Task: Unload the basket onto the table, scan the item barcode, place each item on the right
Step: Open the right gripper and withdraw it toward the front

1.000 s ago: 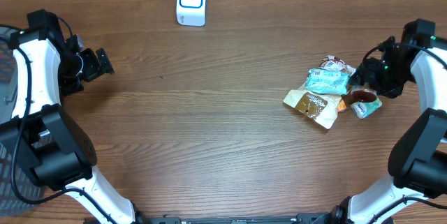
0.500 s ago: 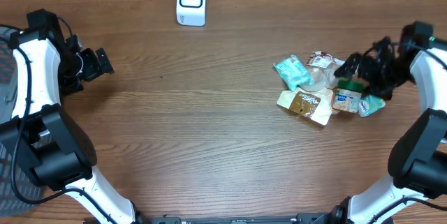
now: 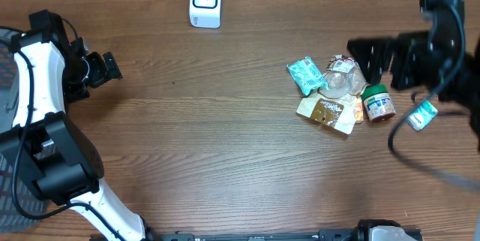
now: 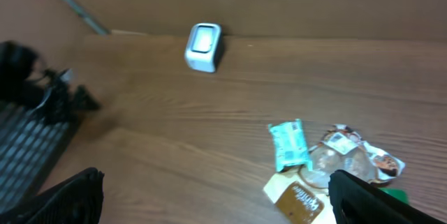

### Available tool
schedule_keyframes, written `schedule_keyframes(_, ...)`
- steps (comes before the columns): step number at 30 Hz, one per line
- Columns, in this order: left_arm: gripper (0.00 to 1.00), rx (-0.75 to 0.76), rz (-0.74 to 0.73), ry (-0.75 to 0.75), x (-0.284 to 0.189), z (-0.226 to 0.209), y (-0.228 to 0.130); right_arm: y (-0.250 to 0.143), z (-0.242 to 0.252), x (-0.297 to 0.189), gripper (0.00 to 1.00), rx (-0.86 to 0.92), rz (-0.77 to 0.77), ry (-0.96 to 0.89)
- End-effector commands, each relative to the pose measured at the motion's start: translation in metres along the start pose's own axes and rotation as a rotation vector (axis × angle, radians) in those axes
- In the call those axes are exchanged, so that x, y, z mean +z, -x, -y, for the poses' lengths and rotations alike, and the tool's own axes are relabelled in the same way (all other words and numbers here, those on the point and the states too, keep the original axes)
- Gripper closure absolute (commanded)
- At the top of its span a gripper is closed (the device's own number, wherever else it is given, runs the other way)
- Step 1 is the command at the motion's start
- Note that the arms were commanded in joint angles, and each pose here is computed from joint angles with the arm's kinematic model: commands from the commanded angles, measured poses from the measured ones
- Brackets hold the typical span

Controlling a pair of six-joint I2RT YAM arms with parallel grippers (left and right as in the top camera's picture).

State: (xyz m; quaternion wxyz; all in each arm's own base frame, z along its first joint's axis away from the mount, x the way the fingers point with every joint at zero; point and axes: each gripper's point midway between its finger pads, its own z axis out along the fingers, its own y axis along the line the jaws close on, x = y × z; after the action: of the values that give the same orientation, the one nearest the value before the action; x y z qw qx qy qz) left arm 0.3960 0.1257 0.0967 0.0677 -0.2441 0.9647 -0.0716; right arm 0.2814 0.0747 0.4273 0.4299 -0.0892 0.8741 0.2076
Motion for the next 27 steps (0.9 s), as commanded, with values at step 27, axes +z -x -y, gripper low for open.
schedule_keyframes(27,0.00,0.000,0.009,0.004,-0.004,0.003,-0.001,-0.104,0.039,0.018,0.00,-0.192,0.485,-0.165)
